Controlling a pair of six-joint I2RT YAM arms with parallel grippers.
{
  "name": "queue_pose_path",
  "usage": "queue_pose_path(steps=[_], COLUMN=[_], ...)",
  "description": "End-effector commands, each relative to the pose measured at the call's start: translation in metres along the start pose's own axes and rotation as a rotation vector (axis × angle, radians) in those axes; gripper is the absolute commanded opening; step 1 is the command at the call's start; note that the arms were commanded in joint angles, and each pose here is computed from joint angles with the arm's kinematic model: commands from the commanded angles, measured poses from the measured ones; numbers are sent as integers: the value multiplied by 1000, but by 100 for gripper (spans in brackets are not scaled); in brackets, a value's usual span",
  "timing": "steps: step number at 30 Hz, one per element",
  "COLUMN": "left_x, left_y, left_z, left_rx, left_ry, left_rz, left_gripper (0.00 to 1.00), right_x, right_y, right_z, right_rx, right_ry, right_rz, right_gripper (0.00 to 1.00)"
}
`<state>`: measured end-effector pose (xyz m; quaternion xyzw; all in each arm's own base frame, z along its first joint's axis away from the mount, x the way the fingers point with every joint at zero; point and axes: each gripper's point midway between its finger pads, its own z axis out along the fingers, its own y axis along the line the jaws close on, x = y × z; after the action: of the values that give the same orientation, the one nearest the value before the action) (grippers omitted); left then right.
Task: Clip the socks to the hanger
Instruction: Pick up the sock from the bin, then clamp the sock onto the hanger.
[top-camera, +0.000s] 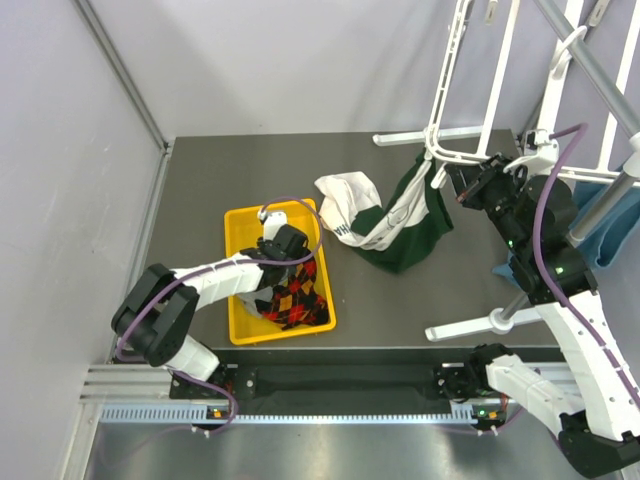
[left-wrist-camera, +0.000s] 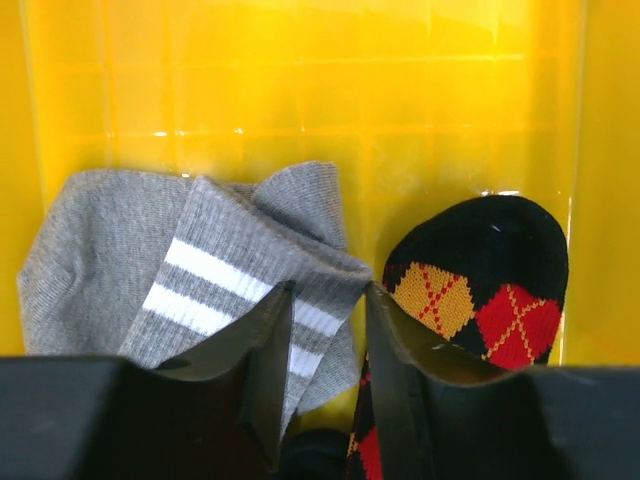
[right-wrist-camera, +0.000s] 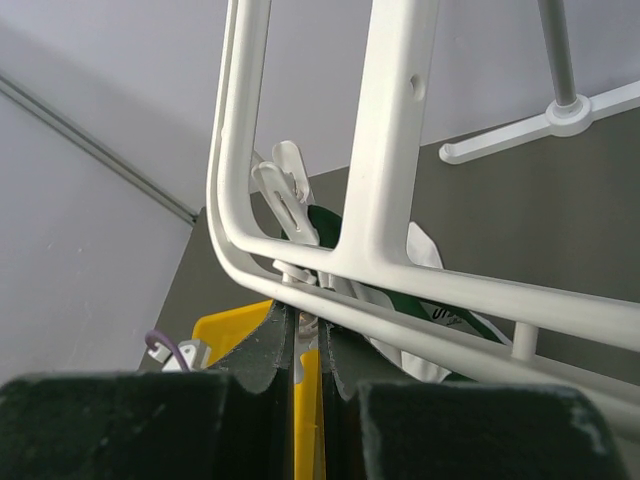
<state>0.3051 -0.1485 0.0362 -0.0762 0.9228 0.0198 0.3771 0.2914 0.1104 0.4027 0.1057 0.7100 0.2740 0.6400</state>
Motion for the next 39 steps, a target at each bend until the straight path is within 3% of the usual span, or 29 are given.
queue_pose_path(steps=[1, 4, 10, 16, 19, 26, 31, 39], left_x=[-24, -27, -27, -32, -43, -80, -101, -114], left_y=[-8, -7, -3, -12, -32, -100, -148, -211], left_z=[-1, -4, -7, -33, -67, -188, -250, -282], left_rx=[5, 9, 7, 134, 296, 815, 963, 1068], left_ry=[-75, -85, -84, -87, -113, -295, -395, -469], left_rz=[-37, -34, 1, 11, -15, -21, 53, 117], left_gripper=[38, 31, 0, 0, 0, 0, 0, 0], right_x=[19, 20, 21, 20, 19, 17, 18, 16], right_y=[-10, -9, -9, -9, -9, -10, -7, -3], right_z=[-1, 0, 0, -1, -2, -4, -5, -6], right_rx=[23, 20, 19, 16, 15, 20, 8, -6], right_ry=[73, 74, 78, 77, 75, 72, 77, 80], right_rz=[7, 9, 11, 7, 5, -1, 20, 20], right_gripper=[0, 0, 0, 0, 0, 0, 0, 0])
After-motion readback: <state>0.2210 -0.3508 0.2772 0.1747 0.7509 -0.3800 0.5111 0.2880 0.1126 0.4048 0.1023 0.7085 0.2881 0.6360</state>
